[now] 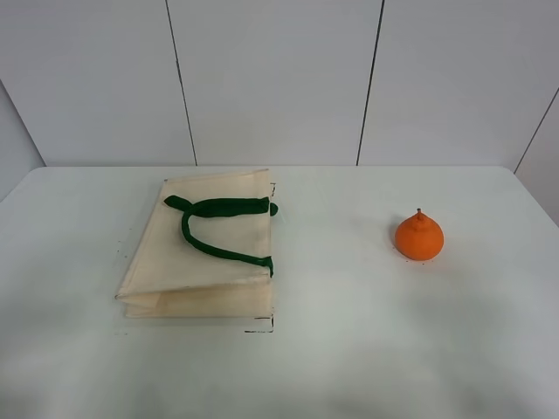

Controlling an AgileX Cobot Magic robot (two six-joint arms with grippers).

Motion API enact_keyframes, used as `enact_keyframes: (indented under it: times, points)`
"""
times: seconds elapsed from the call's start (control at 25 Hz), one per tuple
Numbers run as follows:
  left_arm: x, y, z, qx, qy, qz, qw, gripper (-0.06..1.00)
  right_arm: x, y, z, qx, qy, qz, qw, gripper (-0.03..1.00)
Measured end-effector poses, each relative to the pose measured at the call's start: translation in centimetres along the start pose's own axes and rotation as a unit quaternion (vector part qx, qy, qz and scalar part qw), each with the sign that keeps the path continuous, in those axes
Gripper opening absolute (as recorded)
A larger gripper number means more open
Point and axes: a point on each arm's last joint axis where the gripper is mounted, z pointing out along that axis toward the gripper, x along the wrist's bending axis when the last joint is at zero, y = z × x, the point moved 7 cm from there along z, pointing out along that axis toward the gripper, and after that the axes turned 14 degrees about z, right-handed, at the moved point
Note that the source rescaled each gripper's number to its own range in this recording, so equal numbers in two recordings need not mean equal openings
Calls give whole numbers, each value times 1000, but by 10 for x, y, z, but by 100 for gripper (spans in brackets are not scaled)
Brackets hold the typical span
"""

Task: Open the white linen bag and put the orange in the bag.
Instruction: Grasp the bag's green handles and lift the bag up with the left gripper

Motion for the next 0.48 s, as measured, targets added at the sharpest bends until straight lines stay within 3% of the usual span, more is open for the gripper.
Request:
enact_keyframes:
  times: [0.48]
  points:
    - [2,7,-5,-11,2,0,1000,100,0,0,0,0,0,0,1000,100]
